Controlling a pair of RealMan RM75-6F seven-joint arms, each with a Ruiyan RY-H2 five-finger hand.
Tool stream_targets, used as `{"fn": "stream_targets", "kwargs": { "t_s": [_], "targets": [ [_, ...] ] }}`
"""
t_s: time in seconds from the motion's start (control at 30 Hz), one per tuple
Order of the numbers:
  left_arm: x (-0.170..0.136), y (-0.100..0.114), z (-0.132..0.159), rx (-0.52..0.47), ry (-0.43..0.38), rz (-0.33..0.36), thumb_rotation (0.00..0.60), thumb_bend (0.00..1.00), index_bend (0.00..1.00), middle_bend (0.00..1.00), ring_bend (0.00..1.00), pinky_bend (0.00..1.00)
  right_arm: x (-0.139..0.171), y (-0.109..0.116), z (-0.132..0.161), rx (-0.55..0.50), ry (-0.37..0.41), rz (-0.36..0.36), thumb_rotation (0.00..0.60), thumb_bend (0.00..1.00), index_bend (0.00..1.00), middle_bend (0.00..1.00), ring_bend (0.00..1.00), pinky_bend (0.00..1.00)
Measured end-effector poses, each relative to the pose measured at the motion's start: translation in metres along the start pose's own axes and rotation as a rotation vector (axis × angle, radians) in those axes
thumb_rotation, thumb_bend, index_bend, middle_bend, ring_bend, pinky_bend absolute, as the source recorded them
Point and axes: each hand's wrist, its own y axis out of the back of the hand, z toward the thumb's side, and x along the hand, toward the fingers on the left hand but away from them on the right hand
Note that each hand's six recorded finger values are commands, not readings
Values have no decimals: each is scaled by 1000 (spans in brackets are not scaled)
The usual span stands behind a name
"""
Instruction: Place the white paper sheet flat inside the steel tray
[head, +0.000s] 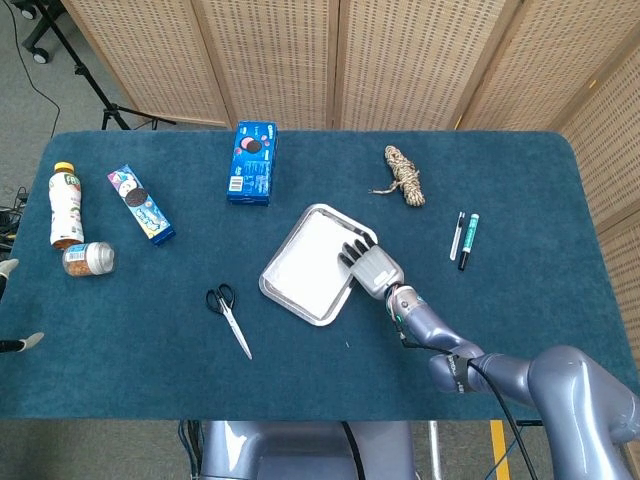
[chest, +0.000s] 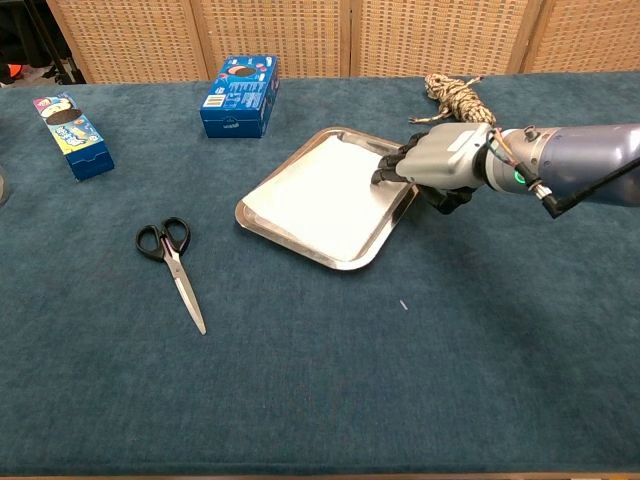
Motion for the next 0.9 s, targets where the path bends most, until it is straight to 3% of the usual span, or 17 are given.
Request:
{"fn": "stream_targets", "kwargs": {
  "t_s": [0.9],
  "targets": [
    [0,1,-1,-5,2,0,600,0,0,0,0,0,-12,10,-1,44,-18,-41,600,1000,0,7,0,0]
  ]
}}
